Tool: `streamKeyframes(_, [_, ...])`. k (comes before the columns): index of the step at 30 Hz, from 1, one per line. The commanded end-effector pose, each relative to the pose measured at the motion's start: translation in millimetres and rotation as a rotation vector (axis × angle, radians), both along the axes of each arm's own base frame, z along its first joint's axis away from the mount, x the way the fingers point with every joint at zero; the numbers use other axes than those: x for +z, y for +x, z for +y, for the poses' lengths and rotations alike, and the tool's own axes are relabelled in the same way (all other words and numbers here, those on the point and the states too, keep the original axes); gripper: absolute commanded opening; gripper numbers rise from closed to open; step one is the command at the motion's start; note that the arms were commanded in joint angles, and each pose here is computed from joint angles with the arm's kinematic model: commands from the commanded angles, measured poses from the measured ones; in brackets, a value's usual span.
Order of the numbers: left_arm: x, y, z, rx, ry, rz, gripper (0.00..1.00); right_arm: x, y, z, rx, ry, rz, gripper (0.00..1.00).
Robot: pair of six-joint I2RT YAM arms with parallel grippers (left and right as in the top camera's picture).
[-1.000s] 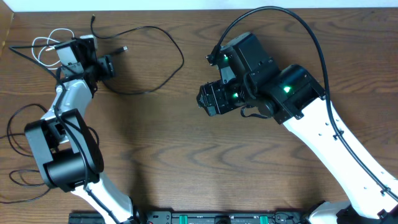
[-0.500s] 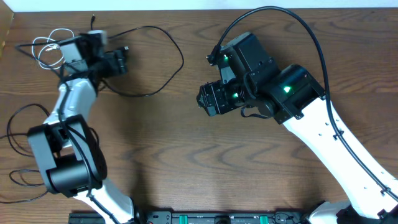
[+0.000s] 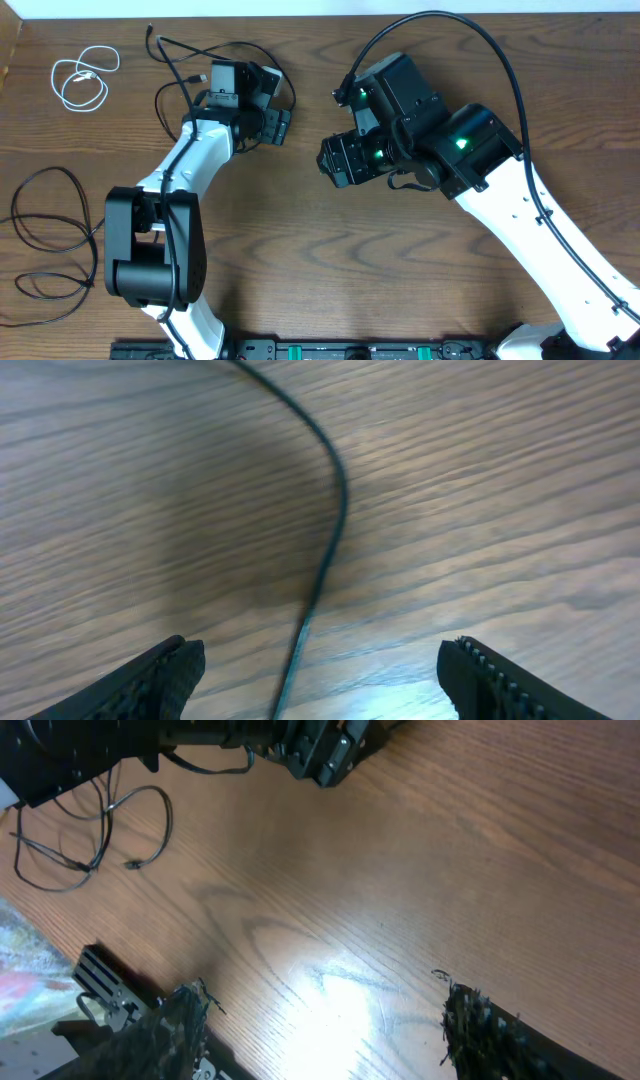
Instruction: Untangle cables
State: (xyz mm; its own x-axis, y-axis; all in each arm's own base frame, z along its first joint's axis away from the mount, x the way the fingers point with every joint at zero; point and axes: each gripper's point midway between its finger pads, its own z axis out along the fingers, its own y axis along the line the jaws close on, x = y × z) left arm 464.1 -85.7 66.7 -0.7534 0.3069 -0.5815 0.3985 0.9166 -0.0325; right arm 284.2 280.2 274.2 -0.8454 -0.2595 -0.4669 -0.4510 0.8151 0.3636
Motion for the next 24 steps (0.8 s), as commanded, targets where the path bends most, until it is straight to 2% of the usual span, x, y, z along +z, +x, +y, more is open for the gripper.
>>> streamKeyframes(1, [-10, 2, 17, 0.024, 0.073, 0.012, 0.80, -3, -1, 1, 0.006, -0.013, 0.002, 0.74])
streamKeyframes(6, [-38, -8, 18, 0.020, 0.078, 0.095, 0.80, -3, -1, 1, 0.005, -0.012, 0.001, 0.74])
streamKeyframes(12, [-51, -15, 5, -0.020, 0.016, 0.142, 0.79, -3, 0, 0, 0.003, -0.011, -0.001, 0.75])
streamKeyframes(18, [-71, -18, 15, 0.006, 0.065, 0.180, 0.69, -3, 0, 1, 0.004, -0.011, -0.001, 0.76])
streamKeyframes(24, [-81, -18, 26, 0.037, 0.128, 0.193, 0.40, -3, 0, 1, 0.004, -0.011, 0.000, 0.76])
